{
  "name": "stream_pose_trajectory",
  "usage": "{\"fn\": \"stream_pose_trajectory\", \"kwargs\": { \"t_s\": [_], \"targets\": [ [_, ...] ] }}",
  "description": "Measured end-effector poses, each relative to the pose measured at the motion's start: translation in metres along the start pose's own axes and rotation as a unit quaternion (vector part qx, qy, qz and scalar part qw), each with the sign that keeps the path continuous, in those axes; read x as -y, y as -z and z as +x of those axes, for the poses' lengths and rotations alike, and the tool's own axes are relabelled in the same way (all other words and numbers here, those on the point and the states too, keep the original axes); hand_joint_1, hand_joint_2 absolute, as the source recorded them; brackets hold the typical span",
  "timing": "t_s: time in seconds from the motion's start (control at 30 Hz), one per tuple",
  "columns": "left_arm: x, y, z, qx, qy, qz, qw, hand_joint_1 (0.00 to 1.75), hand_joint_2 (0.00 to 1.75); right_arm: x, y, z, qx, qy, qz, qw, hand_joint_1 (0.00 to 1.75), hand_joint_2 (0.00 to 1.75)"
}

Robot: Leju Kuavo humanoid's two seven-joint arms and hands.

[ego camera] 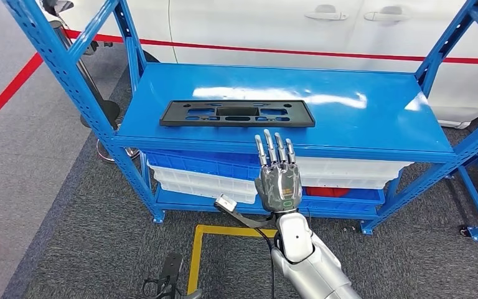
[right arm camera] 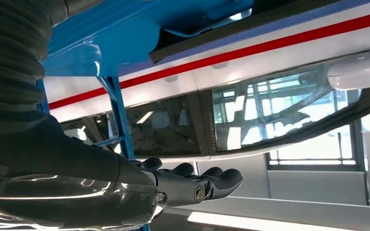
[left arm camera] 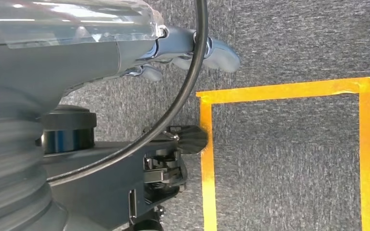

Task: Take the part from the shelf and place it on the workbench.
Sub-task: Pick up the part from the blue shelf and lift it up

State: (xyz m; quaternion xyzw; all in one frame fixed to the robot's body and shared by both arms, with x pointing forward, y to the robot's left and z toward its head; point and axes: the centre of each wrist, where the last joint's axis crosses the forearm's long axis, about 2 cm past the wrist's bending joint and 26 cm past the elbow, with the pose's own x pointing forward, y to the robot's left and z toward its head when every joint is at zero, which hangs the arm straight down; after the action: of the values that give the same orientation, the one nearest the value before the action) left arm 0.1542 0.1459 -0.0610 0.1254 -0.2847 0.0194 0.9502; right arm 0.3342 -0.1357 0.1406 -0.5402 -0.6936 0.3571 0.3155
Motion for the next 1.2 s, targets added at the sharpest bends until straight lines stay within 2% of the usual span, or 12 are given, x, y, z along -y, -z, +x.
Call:
{"fn": "stream_pose_trajectory", "kwargs": {
  "t_s": [0.03,0.17,0.6,1.2],
  "targets": [
    [0.000,0.000,0.000,0.000,-0.002,0.000,1.000,0.00,1.75,0.001,0.000,-0.003,-0.005,0.001,-0.001,1.000,0.00,1.75],
    [0.000,0.000,-0.002,0.006,-0.010,-0.001,1.000,0.00,0.00,0.004,-0.003,-0.008,-0.009,0.008,-0.007,1.000,0.00,1.75],
    [-0.003,-0.001,-0.012,0.005,-0.040,0.003,0.999,0.00,0.00,0.031,-0.028,0.003,0.013,0.067,-0.045,0.997,0.00,1.75],
    [-0.004,-0.001,-0.014,0.001,-0.047,0.006,0.999,0.00,0.00,0.038,-0.034,0.005,0.008,0.100,-0.053,0.994,0.00,1.75]
  ]
}}
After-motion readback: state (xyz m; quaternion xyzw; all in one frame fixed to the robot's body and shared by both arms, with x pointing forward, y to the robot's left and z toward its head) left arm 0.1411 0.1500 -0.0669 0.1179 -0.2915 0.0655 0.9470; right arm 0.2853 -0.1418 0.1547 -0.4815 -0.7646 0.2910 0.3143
